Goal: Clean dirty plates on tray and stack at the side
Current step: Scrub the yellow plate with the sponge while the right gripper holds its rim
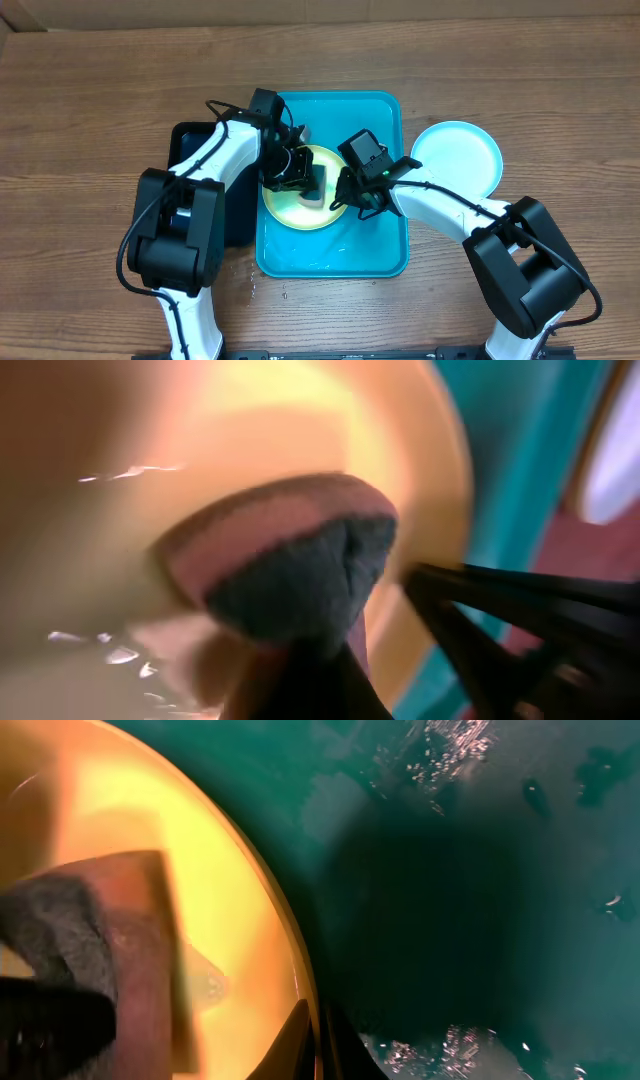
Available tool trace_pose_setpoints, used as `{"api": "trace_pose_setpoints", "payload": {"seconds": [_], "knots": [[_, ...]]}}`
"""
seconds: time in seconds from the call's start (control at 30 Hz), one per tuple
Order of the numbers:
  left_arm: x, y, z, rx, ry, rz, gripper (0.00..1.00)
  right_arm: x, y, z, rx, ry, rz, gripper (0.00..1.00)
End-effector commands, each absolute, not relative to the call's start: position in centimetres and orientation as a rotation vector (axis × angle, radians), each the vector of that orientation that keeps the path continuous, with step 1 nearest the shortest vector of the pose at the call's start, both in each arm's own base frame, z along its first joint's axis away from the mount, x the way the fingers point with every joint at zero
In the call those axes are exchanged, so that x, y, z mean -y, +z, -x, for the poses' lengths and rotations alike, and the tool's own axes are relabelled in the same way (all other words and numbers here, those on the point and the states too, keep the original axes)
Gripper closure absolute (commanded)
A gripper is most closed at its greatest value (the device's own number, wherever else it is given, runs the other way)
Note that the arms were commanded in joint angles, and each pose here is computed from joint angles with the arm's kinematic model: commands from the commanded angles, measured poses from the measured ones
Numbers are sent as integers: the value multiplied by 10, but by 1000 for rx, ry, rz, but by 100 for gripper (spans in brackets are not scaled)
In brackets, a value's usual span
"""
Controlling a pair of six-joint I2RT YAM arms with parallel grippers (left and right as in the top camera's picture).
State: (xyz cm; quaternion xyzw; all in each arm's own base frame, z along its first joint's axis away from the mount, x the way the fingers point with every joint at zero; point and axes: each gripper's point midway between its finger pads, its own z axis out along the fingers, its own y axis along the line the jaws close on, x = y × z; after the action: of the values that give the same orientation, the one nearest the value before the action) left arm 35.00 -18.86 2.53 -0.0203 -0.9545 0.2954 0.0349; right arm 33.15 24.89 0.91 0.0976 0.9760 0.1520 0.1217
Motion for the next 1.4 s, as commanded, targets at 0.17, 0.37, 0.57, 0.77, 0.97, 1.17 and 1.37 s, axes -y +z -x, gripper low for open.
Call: {"api": "trace_pose_setpoints", "payload": {"seconds": [0.17, 0.37, 0.57, 0.77, 0.97, 1.17, 1.37], "knots": [[172, 123, -372, 3227, 901, 154, 96, -252, 15, -331, -2837, 464, -266, 96], [136, 96, -366, 3286, 493, 69, 96, -252, 15, -331, -2836, 465, -266, 96], [124, 49, -358, 3218, 322, 28, 96, -252, 15, -331, -2836, 465, -266, 96], [131, -4, -347, 3096, 270, 14, 96, -252, 15, -331, -2836, 465, -266, 96], [155, -40, -323, 2946, 354, 69, 96, -252, 15, -331, -2836, 465, -266, 96], [218, -21, -311, 2804, 830, 257, 96, -252, 15, -331, -2836, 465, -266, 96], [235, 16, -328, 2760, 1076, 276, 96, -252, 15, -331, -2837, 464, -266, 96]]}}
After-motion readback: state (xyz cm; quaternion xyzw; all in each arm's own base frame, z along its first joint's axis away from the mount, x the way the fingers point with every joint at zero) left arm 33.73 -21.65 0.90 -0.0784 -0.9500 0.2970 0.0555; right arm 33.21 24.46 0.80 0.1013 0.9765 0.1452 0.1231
